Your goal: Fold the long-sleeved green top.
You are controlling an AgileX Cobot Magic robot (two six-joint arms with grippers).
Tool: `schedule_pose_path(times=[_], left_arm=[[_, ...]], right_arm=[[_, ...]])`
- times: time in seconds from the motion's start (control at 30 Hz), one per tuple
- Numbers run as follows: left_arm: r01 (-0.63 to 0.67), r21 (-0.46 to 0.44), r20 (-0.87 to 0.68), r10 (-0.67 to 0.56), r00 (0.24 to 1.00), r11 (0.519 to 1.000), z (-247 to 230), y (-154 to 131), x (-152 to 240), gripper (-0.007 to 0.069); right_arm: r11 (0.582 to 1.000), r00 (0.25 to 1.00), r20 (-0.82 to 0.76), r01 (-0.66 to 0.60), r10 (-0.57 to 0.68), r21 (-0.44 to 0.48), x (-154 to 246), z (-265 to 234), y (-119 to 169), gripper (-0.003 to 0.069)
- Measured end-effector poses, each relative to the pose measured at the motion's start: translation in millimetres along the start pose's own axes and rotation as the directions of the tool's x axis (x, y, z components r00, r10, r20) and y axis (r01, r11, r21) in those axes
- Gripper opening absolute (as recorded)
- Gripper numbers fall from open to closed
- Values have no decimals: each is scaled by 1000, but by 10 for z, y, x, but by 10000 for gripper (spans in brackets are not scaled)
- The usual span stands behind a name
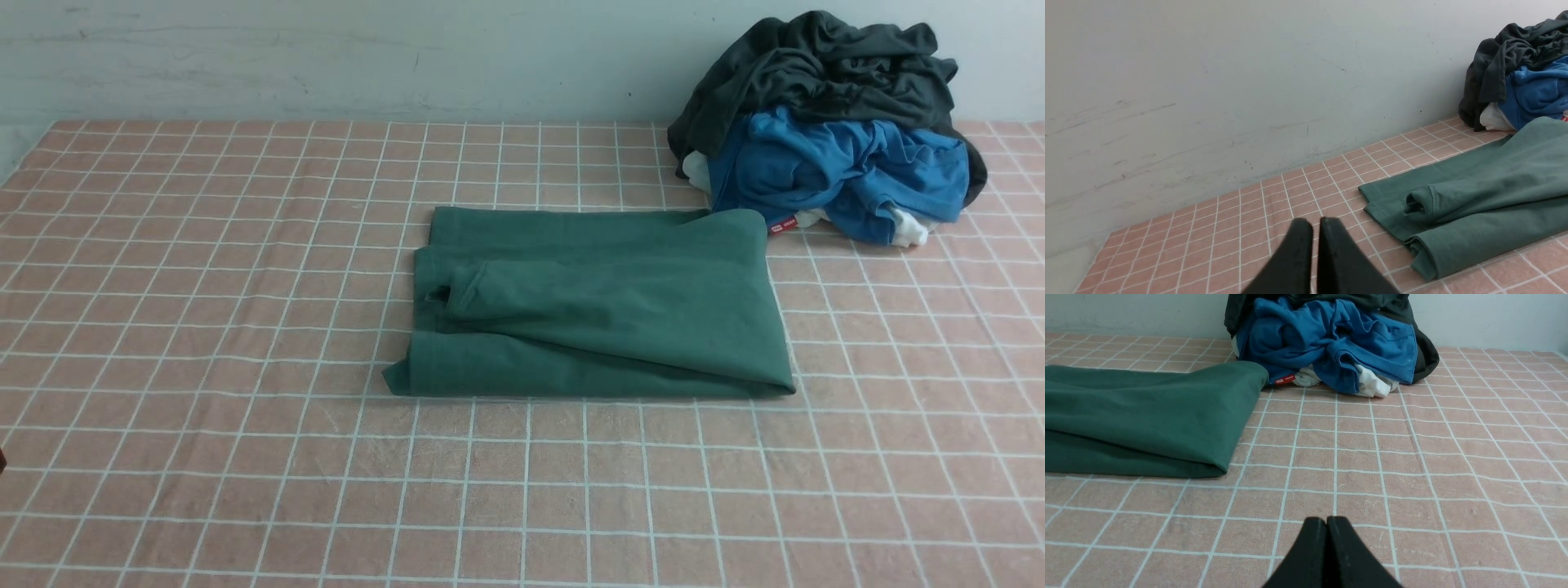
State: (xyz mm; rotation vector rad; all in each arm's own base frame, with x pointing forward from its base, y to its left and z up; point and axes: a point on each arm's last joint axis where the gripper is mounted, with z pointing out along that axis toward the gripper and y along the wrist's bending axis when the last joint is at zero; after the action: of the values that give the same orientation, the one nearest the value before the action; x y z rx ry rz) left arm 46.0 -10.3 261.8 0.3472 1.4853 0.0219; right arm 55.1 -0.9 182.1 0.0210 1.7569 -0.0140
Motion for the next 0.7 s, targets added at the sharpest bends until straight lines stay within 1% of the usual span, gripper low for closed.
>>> schedule_pose_path(times=[0.23,0.37,0.43,0.5,0.6,0.7], left_arm=[[0,0,-1,0,1000,1000,2,-2,8,10],[0,-6,20,0,1000,1000,-2,-35,147,10],[4,-16,-30,-5,1000,1000,35,-86,402,10],[34,-37,-96,-37,995,999,58,-120,619,10],[87,-74,-187,-99,977,993,52,-127,747,10],[131,-88,-297,-151,943,988,27,-148,854,10]], right_arm=[[1000,1000,0,0,0,0,0,0,0,-11],[1000,1000,0,1,-1,0,1,0,0,-11],[1000,1000,-1,1,-1,0,1,0,0,-10],[1000,1000,-1,1,-1,0,1,0,0,-10],[1000,1000,-1,3,-3,0,1,0,0,-10],[1000,1000,-1,3,-3,0,1,0,0,-10]])
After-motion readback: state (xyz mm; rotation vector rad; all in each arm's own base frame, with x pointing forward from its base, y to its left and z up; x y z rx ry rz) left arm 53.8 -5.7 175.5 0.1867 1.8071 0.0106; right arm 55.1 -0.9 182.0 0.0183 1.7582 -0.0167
